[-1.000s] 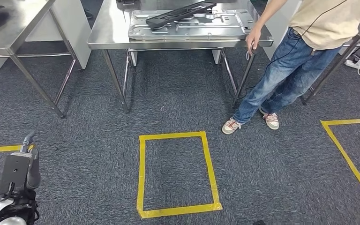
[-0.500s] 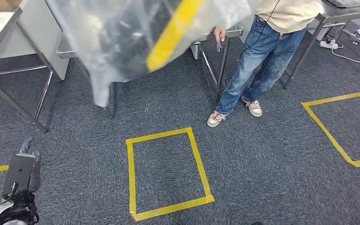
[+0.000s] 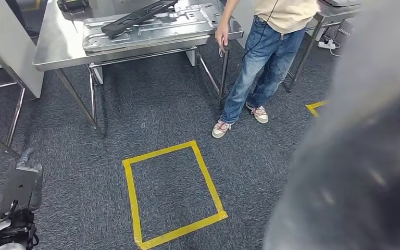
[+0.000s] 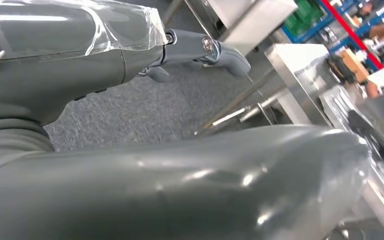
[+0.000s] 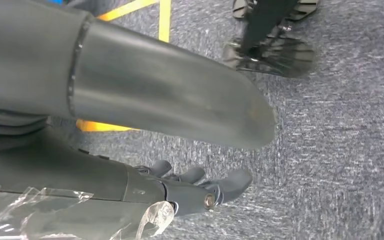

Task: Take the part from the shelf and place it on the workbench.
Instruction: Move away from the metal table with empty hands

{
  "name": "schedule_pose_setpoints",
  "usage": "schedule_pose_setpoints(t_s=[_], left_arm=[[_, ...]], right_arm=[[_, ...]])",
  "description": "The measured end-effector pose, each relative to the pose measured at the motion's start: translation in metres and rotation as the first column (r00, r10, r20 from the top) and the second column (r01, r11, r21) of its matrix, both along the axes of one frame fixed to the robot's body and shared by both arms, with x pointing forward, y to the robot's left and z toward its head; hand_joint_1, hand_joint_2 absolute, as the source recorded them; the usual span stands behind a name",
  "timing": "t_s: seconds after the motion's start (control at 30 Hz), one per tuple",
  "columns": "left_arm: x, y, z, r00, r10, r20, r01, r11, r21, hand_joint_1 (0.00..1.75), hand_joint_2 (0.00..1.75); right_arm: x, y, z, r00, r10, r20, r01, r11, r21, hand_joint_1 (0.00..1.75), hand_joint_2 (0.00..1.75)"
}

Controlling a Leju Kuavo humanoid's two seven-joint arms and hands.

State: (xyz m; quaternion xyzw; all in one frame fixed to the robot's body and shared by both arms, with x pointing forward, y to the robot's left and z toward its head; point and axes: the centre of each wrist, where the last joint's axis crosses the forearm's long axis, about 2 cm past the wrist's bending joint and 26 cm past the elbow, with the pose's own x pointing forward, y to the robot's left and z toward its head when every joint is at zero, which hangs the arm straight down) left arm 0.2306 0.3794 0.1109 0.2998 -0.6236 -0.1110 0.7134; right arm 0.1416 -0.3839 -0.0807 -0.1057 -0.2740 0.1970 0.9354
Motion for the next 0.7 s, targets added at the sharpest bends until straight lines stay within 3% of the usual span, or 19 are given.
schedule_pose_setpoints(t_s=[0.3, 0.7], left_arm=[[0.006, -0.005, 0.004, 0.999, -0.024, 0.029, 0.024, 1.0, -0.003, 0.0, 0.0], [0.022, -0.028, 0.024, 0.989, -0.101, 0.104, 0.101, 0.995, 0.006, 0.0, 0.0]], right_arm=[[0.004, 0.005, 0.0, 1.0, 0.007, 0.001, -0.007, 1.0, 0.005, 0.0, 0.0], [0.006, 0.011, 0.0, 1.0, 0.016, -0.01, -0.016, 1.0, 0.015, 0.0, 0.0]])
